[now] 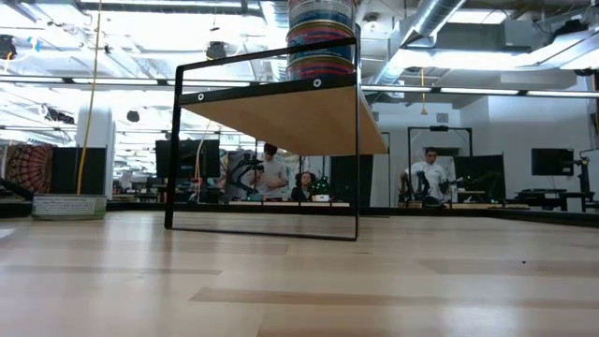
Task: Stack canned seafood by type on shelf
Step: Stack the blue tuna can on top of the blue tuna can on the shelf
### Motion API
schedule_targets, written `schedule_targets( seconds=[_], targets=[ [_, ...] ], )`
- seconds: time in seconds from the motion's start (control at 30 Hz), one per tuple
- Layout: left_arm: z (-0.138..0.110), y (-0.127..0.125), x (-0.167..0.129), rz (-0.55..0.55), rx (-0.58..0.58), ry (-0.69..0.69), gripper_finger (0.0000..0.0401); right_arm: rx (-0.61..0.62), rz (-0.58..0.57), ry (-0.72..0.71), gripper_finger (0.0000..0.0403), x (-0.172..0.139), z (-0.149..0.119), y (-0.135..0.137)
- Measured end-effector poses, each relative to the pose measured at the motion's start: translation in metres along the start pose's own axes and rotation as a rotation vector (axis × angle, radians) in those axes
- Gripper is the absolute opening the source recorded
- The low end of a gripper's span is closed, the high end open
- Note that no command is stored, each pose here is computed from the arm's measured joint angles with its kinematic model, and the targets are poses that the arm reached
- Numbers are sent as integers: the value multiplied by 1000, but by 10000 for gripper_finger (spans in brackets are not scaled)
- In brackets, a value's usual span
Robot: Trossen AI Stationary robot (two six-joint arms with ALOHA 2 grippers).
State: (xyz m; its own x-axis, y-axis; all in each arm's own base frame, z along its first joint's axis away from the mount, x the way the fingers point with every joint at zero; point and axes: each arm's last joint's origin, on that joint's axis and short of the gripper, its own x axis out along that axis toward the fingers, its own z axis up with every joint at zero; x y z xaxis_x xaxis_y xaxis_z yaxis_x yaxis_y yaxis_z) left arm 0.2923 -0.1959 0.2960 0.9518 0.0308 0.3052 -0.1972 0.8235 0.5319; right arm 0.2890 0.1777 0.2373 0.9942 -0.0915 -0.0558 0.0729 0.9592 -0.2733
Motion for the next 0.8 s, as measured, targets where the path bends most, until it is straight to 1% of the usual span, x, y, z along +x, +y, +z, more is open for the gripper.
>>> schedule_targets(
  seconds=[0.23,0.33,0.57,0.67,0.8],
  targets=[
    [-12,5,8,1,-42,45,137,-61,0,-66,282,-4,8,2],
    [-16,5,10,-23,-66,52,137,-53,1,-84,282,-5,11,4],
    [-19,4,10,-36,-59,77,137,-83,2,-87,277,-6,11,5],
    [-20,3,10,-45,-58,90,138,-92,4,-89,258,-7,11,5],
    [-22,1,10,-54,-58,109,141,-94,4,-89,205,-7,11,5]
  ],
)
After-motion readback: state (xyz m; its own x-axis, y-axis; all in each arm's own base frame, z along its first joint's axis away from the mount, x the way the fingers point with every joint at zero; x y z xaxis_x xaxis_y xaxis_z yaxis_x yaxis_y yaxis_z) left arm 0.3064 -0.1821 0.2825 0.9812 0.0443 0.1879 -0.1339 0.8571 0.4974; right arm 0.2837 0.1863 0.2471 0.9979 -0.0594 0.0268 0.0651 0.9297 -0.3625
